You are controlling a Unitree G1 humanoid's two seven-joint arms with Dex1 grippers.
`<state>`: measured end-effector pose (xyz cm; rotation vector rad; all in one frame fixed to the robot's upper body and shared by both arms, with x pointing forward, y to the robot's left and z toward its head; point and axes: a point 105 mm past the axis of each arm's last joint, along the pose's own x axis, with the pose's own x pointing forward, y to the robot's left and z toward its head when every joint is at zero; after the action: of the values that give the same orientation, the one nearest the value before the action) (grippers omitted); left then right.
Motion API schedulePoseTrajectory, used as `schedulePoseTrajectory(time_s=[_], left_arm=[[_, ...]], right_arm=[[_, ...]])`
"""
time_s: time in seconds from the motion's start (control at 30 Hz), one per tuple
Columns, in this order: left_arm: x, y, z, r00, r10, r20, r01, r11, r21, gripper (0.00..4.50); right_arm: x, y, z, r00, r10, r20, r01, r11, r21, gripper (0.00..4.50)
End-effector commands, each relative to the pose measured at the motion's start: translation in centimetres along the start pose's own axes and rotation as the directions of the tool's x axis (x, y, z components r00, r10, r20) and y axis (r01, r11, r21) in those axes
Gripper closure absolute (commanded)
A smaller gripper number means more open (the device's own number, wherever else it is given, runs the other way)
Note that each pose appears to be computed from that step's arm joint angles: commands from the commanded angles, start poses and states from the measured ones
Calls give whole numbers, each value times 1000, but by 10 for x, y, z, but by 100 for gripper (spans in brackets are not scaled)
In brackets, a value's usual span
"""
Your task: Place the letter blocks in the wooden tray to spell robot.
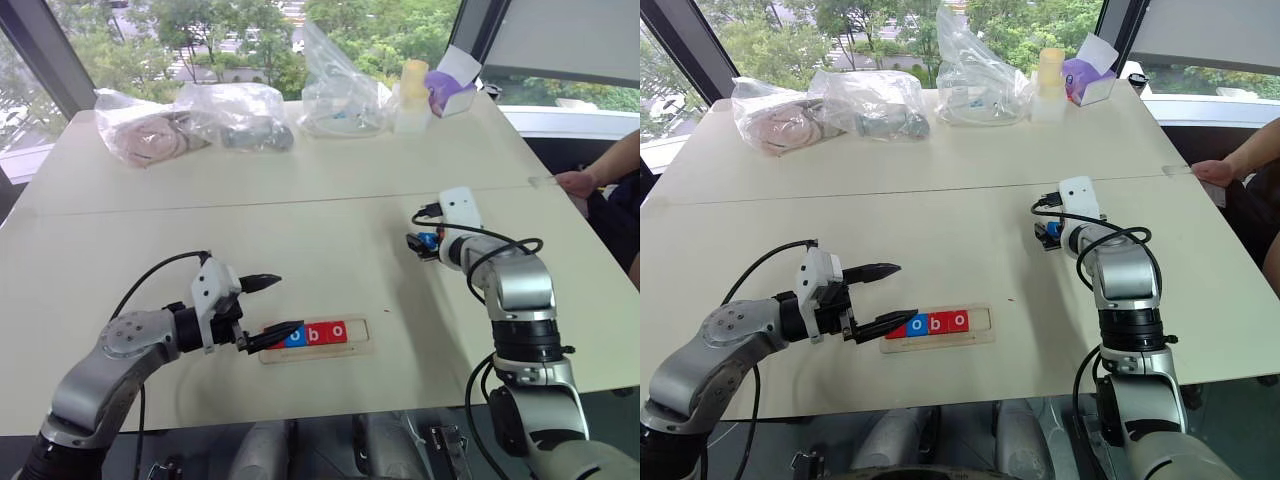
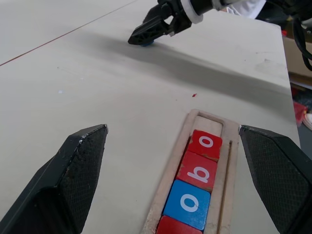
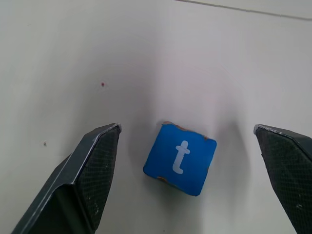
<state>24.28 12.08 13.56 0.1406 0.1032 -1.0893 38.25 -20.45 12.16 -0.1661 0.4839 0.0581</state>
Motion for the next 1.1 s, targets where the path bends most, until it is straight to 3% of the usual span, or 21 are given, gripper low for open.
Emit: schedulePoseTrajectory(time_s=[0.03,0.17,0.2,0.27,0.4,0.43,0.53,0.7,0.87,1.1], left_arm=[[0,-1,6,1000,-2,22,1,999,37,0],[0,-1,6,1000,3,23,-4,999,39,0],[0,-1,6,1000,6,23,-7,999,40,0],[0,0,6,1000,10,24,-11,999,41,0],[1,0,6,1000,15,27,-16,999,39,0],[1,0,6,999,16,28,-17,999,38,0],[1,0,6,999,17,30,-18,999,36,0],[3,-2,2,1000,-10,26,10,1000,16,0],[5,-2,1,999,-39,23,39,999,15,0],[7,-1,3,997,-71,15,71,997,17,0]], right_arm=[[-4,-3,7,999,-32,6,32,996,83,4],[-1,-1,-1,998,-33,-46,40,988,152,4],[0,2,-3,998,-26,-56,35,986,164,28],[0,6,-3,998,-13,-63,24,984,177,94],[0,10,0,998,-6,-62,17,981,192,304],[0,11,1,998,-4,-61,15,981,194,336],[-3,13,2,998,1,-60,11,981,195,335],[-51,26,-42,975,132,-177,-107,984,145,335],[-83,43,-65,961,244,-128,-221,961,168,335],[-104,56,-77,956,275,-102,-250,946,204,335]])
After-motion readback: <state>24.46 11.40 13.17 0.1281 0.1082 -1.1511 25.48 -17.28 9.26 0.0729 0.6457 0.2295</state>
